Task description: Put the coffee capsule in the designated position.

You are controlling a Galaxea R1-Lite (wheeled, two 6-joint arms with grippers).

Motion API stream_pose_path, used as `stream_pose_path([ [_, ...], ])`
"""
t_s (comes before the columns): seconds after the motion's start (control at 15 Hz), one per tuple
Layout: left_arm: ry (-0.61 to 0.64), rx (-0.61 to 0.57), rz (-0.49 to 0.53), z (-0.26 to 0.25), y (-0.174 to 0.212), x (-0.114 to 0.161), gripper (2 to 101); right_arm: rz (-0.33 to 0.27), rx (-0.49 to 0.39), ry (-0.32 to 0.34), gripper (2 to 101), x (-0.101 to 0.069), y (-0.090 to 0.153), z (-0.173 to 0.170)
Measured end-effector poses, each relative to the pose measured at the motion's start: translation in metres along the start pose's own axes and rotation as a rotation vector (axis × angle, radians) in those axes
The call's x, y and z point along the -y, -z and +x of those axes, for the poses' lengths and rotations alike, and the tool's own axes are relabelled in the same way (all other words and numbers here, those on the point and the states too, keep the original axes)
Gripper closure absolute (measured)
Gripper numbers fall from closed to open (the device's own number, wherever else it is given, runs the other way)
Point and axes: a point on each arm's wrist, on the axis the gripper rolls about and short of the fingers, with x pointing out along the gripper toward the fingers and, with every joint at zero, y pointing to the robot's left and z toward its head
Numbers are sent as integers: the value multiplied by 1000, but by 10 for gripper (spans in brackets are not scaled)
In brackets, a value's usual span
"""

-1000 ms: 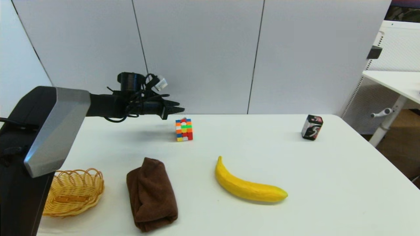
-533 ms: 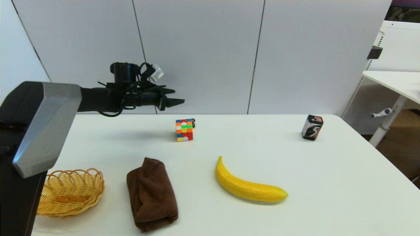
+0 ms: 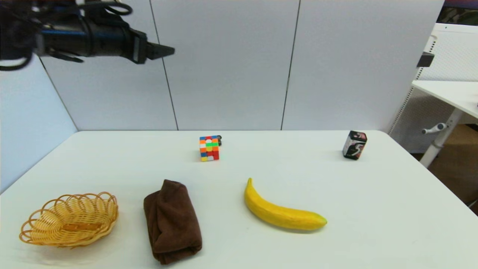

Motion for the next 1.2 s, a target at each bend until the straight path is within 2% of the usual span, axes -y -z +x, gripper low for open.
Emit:
stream_pose_path([
  [0.13, -106, -66, -38, -56, -18, 7, 115, 0, 0, 1, 43, 0, 0, 0],
  [0.33, -155, -136, -111, -125, -3, 31, 95, 0, 0, 0, 43, 0, 0, 0],
  [0.6, -207, -145, -171, -219, 57, 84, 77, 0, 0, 1, 43, 0, 0, 0],
  [0.8, -228, -127, -201, -275, 119, 130, 70, 0, 0, 0, 43, 0, 0, 0],
  [1.0, -247, -117, -238, -298, 192, 169, 64, 0, 0, 1, 43, 0, 0, 0],
  [1.2, -343, -54, -266, -297, 234, 185, 62, 1, 0, 0, 43, 0, 0, 0],
])
